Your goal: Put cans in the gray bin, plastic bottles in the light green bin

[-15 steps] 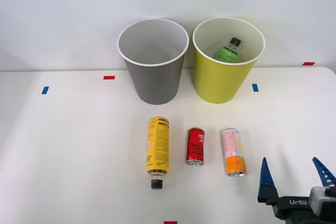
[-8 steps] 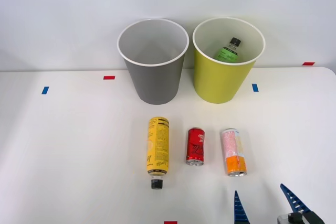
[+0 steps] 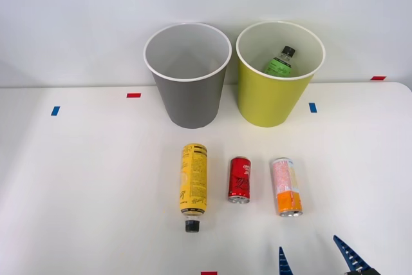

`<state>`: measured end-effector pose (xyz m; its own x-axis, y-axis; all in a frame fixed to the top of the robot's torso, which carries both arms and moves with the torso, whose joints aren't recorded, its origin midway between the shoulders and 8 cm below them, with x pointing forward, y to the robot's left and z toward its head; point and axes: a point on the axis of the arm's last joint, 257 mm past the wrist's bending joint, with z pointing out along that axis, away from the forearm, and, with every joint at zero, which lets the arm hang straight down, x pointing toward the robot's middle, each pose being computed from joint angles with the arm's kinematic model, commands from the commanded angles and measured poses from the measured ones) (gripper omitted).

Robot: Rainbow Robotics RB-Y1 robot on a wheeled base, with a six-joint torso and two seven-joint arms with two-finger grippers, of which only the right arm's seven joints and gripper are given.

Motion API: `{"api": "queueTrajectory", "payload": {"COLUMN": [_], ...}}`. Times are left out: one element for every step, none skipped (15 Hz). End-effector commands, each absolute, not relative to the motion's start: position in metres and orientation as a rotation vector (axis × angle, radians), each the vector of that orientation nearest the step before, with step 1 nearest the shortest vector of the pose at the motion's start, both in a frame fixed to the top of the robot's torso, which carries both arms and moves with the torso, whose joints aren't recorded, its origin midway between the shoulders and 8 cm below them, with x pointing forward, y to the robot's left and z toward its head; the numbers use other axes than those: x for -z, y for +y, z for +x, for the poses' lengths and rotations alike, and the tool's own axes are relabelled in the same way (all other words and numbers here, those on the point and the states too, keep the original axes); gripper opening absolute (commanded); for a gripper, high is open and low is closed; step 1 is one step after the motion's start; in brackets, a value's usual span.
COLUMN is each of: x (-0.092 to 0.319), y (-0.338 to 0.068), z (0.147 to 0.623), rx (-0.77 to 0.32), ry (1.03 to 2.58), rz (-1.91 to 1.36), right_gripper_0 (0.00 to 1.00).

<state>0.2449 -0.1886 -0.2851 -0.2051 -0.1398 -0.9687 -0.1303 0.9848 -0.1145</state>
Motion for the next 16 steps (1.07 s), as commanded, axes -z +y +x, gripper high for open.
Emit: {"api": "queueTrajectory", "payload": {"x": [0.2852,0.2852,0.2852,0.2852,0.2852,0.2852,0.2852,0.2852,0.2852,0.2852,0.2852,0.2852,0.2852,0.2852,0.2852,0.2852], "y": [-0.1888,-0.1888,-0.1888,-0.1888,-0.1888,-0.1888,-0.1888,-0.1888,-0.1888,-0.1888,-0.1888,-0.1888,-0.1888,-0.1888,-0.1888,-0.1888], "z": [0.2448,0.2448,0.2448,0.2448,0.2448,0.2448,0.2448,0.2448,0.2448,0.2448,0.2448,0.2448,0.2448,0.2448,0.2448,0.2448], "rx": [0.009,0.009,0.009,0.009,0.009,0.009,0.009,0.009,0.009,0.009,0.009,0.009,0.009,0.009,0.009,0.009], "ry": [1.782,1.782,1.782,1.782,1.782,1.782,1.782,1.782,1.782,1.782,1.782,1.782,1.782,1.782,1.782,1.782], "rz": [-0.200,-0.200,-0.200,-0.200,-0.200,-0.200,-0.200,-0.200,-0.200,-0.200,-0.200,-0.200,-0.200,-0.200,-0.200,-0.200], "right_gripper_0": [1.00,1.00,1.00,1.00,1.00,1.00,1.00,1.00,1.00,1.00,1.00,1.00,1.00,1.00,1.00,1.00]}}
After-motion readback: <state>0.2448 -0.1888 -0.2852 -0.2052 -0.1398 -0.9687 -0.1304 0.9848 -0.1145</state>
